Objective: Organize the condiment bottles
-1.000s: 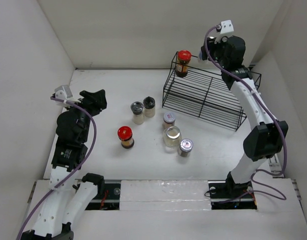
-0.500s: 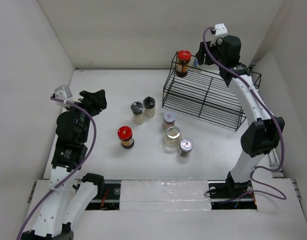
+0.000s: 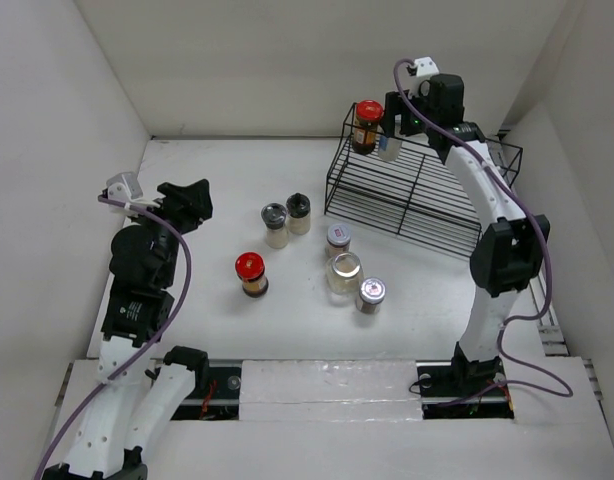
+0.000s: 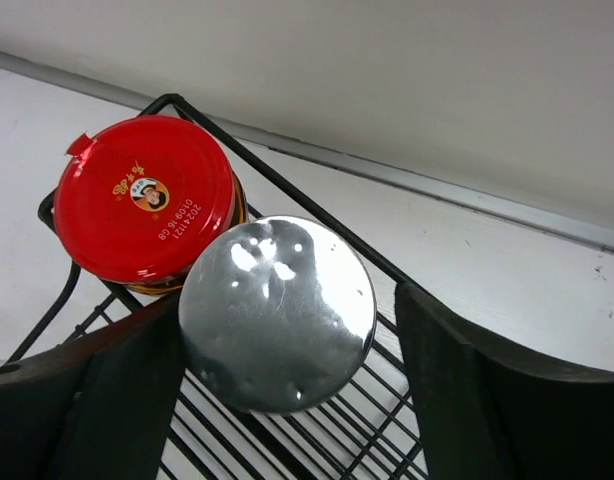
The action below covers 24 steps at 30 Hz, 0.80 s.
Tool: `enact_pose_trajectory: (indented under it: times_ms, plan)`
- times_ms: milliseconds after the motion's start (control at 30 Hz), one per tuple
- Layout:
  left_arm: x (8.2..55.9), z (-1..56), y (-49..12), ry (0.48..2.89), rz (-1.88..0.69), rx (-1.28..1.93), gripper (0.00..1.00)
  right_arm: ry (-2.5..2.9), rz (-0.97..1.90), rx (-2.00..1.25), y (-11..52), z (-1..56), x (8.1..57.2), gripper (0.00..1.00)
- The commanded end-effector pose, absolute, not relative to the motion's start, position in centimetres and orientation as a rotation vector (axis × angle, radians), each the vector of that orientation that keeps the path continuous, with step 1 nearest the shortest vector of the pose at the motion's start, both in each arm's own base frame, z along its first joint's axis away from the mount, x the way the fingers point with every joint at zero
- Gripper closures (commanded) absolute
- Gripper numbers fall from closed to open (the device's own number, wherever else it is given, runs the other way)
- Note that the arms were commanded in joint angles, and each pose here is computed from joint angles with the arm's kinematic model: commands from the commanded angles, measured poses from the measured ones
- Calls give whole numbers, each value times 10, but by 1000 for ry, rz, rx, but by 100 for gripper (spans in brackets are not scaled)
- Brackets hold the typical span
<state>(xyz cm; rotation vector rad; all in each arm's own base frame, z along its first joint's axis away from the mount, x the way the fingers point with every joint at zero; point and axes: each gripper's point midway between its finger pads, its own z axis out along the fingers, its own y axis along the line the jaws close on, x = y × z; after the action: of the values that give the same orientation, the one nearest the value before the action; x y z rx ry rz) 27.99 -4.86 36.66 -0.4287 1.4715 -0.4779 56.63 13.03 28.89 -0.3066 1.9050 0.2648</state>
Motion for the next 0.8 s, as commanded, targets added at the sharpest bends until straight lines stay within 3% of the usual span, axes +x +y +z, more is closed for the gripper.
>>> enact_pose_trajectory:
  times_ms: [0,100,200,267,300,333,367,400,433,500,567,767]
  plan:
    - [281,376,-49,1438,-484,-409,37,1696,255,-278,127,384,546,13]
    - [281,376,-49,1438,-484,-409,37,1619,229,-252,124,412,527,9]
    - [281,376,-49,1438,-484,-409,37,1523,239,-290,139,434,497,12]
    - [281,376,-49,1438,-484,-409,37,1510,297,-348,160,422,481,34]
    - [280,378,-51,1432,-494,-399,37,1518,375,-427,190,401,470,59]
    - [280,378,-51,1432,-495,-399,37,1508,421,-473,207,400,462,59]
    - [284,375,-52,1444,-491,-401,37,1536,469,-526,228,372,458,75]
    - [284,375,-50,1441,-483,-409,37,1546,513,-572,247,358,452,77]
    - [284,372,-50,1450,-480,-410,37,1551,571,-634,278,345,438,77]
    - [284,375,-52,1443,-491,-401,37,1603,595,-692,308,308,436,56]
    - [284,375,-52,1443,-491,-401,37,1622,598,-733,330,291,431,44]
    - [283,375,-53,1445,-498,-393,37,1676,557,-755,345,256,447,41]
